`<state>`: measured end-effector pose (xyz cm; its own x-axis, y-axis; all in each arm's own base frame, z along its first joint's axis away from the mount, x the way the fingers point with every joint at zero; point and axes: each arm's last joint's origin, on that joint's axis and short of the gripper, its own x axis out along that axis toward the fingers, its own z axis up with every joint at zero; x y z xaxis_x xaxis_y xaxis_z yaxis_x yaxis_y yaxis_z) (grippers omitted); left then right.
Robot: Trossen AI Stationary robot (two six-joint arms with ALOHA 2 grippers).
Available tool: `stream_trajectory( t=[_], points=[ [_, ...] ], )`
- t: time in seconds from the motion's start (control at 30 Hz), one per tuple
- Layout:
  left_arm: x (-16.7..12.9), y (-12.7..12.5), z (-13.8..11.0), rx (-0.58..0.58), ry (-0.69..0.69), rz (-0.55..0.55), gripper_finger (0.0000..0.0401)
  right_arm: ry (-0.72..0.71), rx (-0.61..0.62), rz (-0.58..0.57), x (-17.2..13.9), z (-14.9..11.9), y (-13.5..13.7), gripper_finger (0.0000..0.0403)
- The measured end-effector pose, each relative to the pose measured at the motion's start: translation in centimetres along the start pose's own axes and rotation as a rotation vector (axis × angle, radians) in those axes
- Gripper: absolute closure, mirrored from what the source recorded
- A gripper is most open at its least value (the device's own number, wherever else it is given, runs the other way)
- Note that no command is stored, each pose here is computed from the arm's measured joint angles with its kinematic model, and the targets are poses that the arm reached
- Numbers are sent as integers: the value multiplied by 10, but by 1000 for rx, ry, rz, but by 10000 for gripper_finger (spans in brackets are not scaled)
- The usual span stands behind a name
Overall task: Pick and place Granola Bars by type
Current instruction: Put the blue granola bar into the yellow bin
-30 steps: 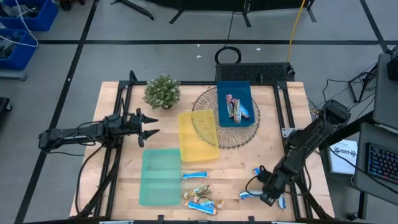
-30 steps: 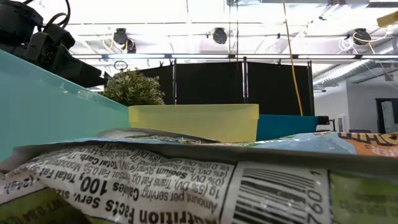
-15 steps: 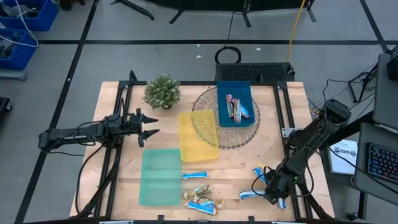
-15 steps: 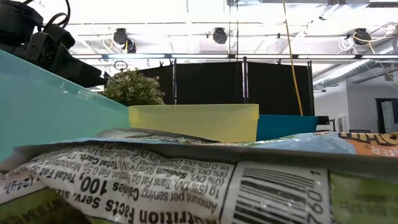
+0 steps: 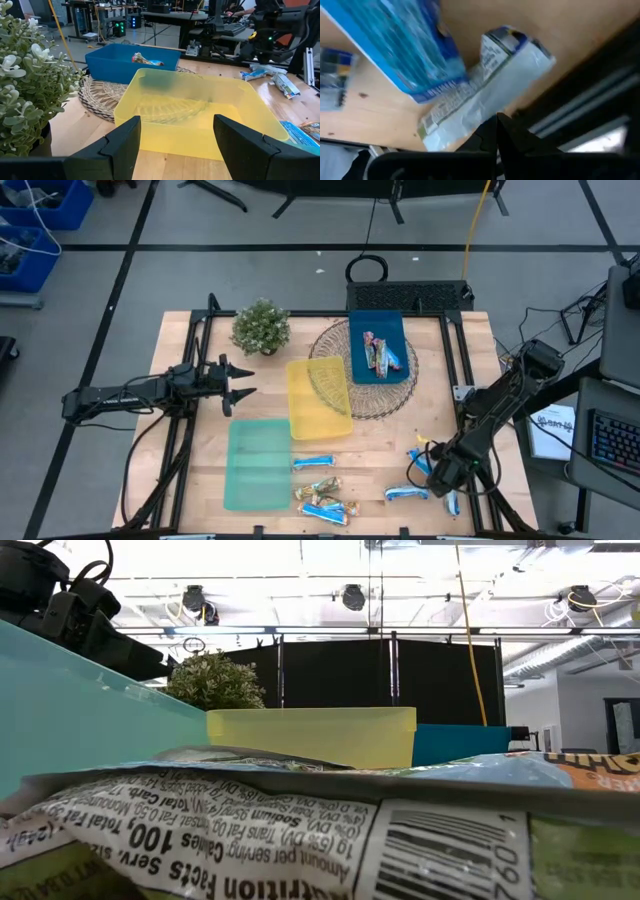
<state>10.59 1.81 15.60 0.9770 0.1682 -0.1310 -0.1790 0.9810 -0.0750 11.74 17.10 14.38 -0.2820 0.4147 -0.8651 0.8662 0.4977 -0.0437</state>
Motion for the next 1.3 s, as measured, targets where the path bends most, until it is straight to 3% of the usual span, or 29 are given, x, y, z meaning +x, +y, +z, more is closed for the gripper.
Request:
stream_trajectory(
  t=[0.17, 0.6, 0.83, 1.03, 1.13, 1.3],
  points=[
    [0, 0, 0, 0, 0, 0, 146, -62, -69, 100, 4, 10, 4, 403],
    [0, 0, 0, 0, 0, 0, 146, -323, -266, 198, -13, 45, 15, 403],
    [0, 0, 0, 0, 0, 0, 146, -419, -291, 149, -21, 63, 13, 403],
    [0, 0, 0, 0, 0, 0, 146, -392, -288, 49, -19, 63, 3, 400],
    [0, 0, 0, 0, 0, 0, 146, -370, -332, 59, -18, 61, 5, 382],
    [0, 0, 0, 0, 0, 0, 146, -312, -338, 80, -19, 59, 6, 317]
  ],
)
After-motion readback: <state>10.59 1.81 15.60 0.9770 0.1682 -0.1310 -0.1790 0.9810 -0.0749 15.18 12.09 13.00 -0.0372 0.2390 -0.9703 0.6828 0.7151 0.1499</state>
